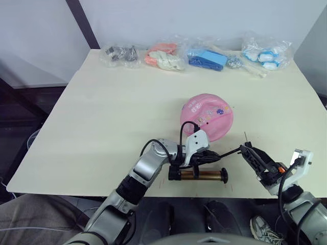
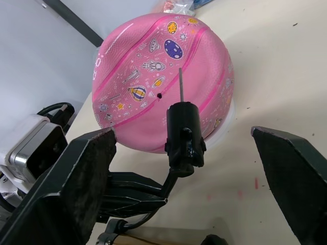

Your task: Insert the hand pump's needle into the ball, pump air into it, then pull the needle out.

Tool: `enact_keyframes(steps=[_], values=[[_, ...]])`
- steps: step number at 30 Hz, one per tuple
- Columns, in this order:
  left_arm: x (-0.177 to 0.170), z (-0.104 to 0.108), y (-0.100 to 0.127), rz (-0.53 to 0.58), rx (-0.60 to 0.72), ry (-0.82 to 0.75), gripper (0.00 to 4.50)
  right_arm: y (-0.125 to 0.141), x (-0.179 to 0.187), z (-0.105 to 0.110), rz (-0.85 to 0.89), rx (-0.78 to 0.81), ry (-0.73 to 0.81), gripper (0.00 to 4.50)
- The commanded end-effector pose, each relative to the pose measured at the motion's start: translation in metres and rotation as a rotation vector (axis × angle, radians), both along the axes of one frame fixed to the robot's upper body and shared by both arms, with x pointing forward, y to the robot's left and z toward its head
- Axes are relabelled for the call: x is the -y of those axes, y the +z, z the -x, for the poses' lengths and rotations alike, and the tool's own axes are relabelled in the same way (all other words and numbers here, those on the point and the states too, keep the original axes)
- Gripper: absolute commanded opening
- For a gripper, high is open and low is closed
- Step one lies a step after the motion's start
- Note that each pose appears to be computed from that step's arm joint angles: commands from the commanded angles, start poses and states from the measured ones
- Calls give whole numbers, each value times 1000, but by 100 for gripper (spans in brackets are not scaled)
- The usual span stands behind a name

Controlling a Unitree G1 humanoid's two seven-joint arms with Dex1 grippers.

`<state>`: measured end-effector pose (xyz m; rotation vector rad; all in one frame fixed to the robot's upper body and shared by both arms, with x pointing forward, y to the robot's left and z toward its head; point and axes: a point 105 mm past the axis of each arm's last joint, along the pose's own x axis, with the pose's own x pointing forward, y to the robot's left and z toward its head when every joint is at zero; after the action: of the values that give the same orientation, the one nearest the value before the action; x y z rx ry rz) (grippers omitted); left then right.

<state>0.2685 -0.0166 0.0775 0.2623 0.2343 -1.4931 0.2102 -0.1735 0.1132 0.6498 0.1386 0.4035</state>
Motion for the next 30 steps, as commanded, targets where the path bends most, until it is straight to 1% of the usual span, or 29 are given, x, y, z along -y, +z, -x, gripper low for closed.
enact_keyframes(steps=[1, 2, 3, 4, 18, 30], values=[[6, 6, 14, 44, 37, -41, 0, 7, -1, 0, -1, 30, 1, 296], [5, 6, 14, 44, 37, -42, 0, 8, -1, 0, -2, 31, -2, 244], [5, 7, 14, 44, 37, -43, 0, 8, -1, 0, -3, 31, -3, 218], [5, 7, 14, 43, 36, -43, 0, 8, -1, 0, -1, 31, -1, 173], [4, 8, 13, 36, 40, -51, 0, 6, -2, -3, 7, 25, 8, 173], [3, 6, 12, 35, 33, -38, 0, 1, -2, 0, 9, 7, 10, 173]])
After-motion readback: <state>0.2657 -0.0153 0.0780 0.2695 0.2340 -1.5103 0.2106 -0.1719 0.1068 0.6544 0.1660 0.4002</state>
